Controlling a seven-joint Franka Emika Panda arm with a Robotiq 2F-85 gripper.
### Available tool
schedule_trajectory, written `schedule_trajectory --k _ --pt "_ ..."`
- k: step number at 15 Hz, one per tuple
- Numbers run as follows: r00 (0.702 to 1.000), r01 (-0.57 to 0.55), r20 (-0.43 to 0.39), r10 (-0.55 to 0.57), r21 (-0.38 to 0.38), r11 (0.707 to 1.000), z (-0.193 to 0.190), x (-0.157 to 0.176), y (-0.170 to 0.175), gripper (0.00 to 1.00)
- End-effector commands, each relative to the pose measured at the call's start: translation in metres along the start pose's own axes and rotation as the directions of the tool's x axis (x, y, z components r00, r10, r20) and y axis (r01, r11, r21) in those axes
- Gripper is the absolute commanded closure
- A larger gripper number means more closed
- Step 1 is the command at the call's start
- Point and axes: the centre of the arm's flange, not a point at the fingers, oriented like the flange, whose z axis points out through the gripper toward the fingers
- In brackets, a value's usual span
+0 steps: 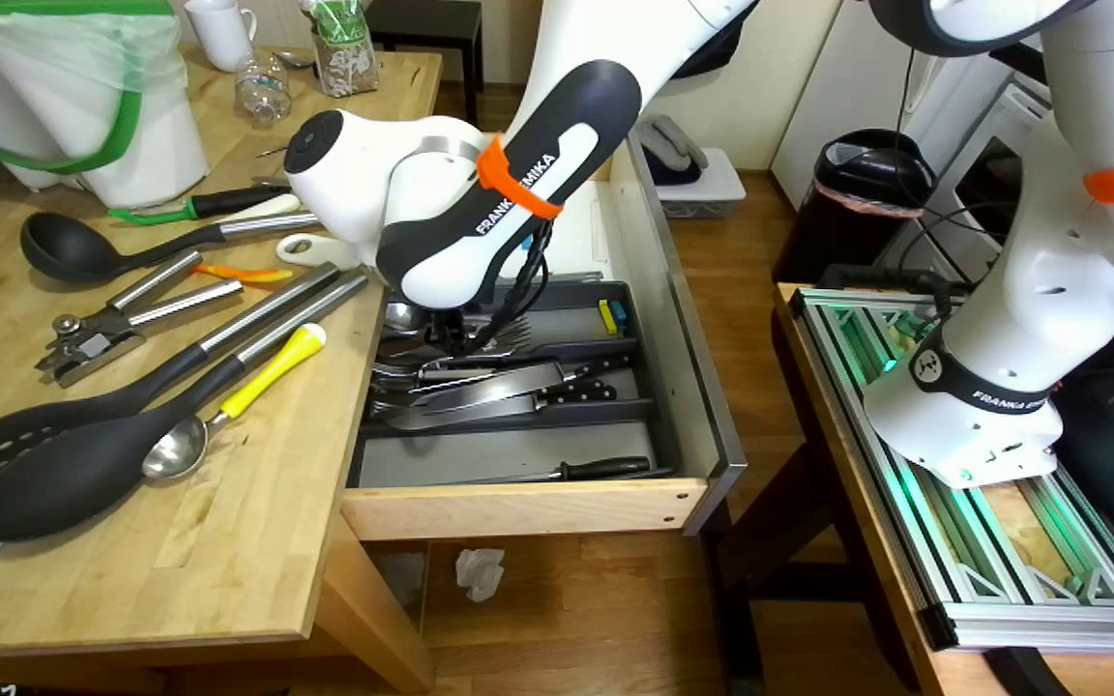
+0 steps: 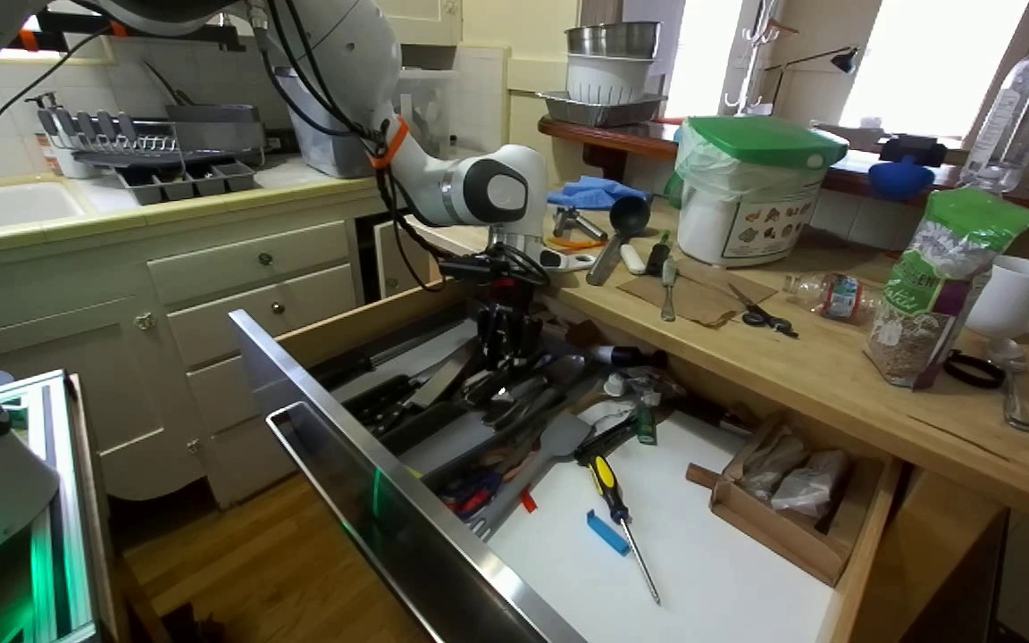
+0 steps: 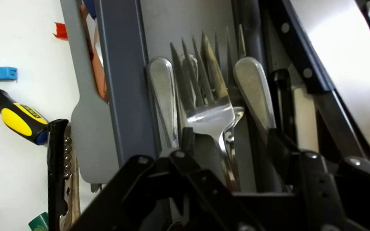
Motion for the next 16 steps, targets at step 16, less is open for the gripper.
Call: schedule_trajectory --k 16 --pt "0.966 -0.257 0.034 0.257 -0.022 0.966 -0.065 -0.066 -0.035 0.0"
